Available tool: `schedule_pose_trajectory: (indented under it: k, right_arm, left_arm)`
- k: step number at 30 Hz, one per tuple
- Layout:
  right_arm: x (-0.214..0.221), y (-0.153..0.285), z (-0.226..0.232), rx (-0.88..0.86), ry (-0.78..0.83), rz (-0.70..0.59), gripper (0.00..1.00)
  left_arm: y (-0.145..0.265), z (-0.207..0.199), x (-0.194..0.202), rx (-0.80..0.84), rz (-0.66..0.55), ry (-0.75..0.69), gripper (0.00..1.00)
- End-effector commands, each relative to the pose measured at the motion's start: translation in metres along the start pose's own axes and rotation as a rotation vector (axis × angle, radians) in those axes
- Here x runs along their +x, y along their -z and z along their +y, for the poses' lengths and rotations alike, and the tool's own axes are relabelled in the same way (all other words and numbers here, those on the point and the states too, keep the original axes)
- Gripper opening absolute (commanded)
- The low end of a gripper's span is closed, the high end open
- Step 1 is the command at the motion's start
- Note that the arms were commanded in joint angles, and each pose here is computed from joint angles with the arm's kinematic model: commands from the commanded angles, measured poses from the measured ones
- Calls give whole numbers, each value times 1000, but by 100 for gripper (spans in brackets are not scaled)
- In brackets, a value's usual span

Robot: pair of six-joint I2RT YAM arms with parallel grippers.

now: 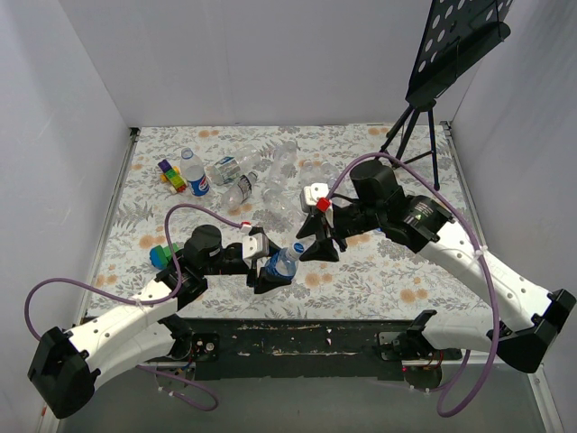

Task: Screw on the bottle caps
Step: Screw the bottle cap onto the plastic bottle.

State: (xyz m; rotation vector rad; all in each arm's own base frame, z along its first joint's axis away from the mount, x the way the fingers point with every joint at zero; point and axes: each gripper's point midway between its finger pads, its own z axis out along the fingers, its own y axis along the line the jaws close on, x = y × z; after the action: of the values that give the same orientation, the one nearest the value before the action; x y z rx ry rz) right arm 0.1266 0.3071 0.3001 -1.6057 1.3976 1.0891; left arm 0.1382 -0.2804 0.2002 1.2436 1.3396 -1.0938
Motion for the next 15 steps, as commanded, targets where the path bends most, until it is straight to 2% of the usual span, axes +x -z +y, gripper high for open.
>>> schedule_pose_trajectory:
  k: [1,7,11,15]
  right_arm:
    - [-17,3,2,-24,40,-34,57]
    - [-14,1,2,-33,31,-26,48]
    - [-12,1,2,-32,25,-14,34]
    - [-8,2,-1,-22,19,17,26]
  left_arm:
    - [0,0,-18,11,-31,-42,0]
    - [0,2,-17,-1,-28,-36,0]
    - [-1,7,-17,-23,-21,-29,0]
    - [-2,9,-14,-30,-4,-5,0]
